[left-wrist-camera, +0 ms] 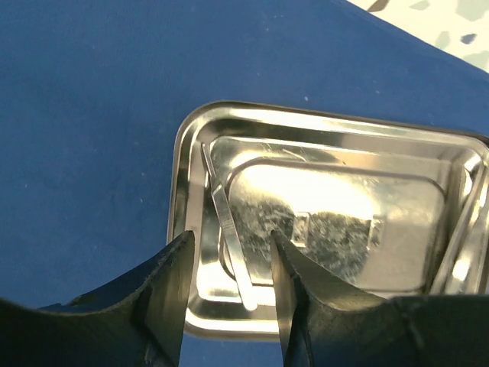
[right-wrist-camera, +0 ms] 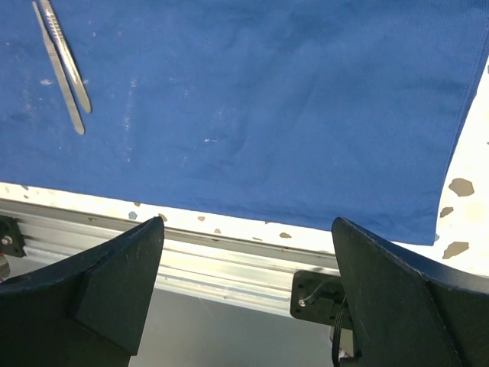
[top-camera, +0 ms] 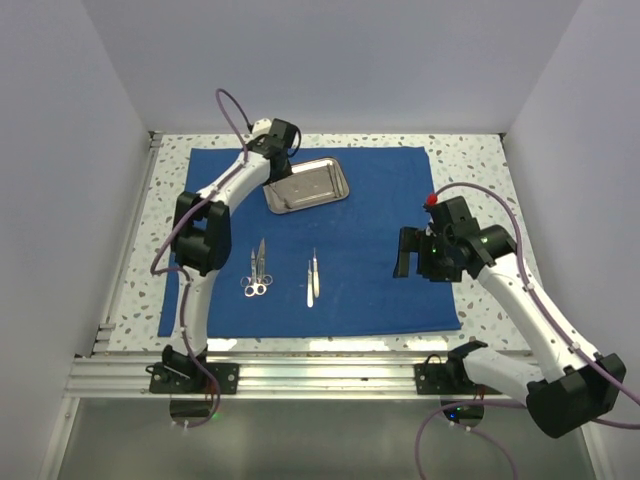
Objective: Open and lay out the surgical kit
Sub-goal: Pick up the medical item from the container.
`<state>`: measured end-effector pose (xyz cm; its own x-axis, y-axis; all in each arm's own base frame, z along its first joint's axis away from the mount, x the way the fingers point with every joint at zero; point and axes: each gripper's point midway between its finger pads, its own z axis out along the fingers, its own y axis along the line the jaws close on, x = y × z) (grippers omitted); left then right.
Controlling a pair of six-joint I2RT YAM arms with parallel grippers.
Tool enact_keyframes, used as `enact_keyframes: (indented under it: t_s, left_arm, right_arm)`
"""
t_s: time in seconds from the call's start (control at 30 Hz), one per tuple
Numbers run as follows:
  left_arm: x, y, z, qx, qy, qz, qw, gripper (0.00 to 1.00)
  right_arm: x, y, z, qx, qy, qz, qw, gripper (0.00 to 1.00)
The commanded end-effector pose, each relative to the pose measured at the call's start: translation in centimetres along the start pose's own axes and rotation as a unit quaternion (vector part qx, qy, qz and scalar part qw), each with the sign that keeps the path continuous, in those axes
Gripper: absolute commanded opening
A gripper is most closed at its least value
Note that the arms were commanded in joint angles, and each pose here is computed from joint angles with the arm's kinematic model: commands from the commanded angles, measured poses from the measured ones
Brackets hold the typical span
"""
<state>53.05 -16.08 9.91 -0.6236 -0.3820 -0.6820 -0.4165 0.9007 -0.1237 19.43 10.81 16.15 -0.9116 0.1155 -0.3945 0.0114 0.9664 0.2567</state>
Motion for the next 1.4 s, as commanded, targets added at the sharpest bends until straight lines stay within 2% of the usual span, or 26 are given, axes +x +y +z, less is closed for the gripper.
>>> enact_keyframes:
  t_s: [0.0,0.2,0.43,0.63,1.0,1.37]
  left_arm:
    - [-1.4,0.7,1.7,-0.004,0.009,0.004,1.0,0.48]
    - [-1.7,0.9,4.7,0.009,0.015,0.002,1.0,0.48]
    - [0.1,0.6,7.0,0.018,0.039,0.013,0.999,0.48]
    - [-0.5,-0.3,6.9,0.036,0.035,0.01,0.999,0.46]
    - [-3.4,-0.8,3.9,0.046,0.009,-0.003,0.999,0.43]
    - [-0.2,-0.1,6.3,0.021,0.038,0.007,0.999,0.42]
  right_arm:
    - [-1.6,0.3,-0.5,0.01,-0.017,0.008,1.0,0.96]
    - [-2.6,0.4,-0.2,0.025,-0.016,0.01,1.0,0.96]
    - [-3.8,0.6,0.6,0.033,-0.014,0.015,0.999,0.95]
    - [-4.3,1.0,1.3,0.033,-0.009,0.02,0.999,0.95]
    - [-4.4,0.9,1.7,0.037,-0.008,0.018,0.999,0.95]
    - [-4.2,0.3,1.7,0.045,-0.01,0.005,0.999,0.95]
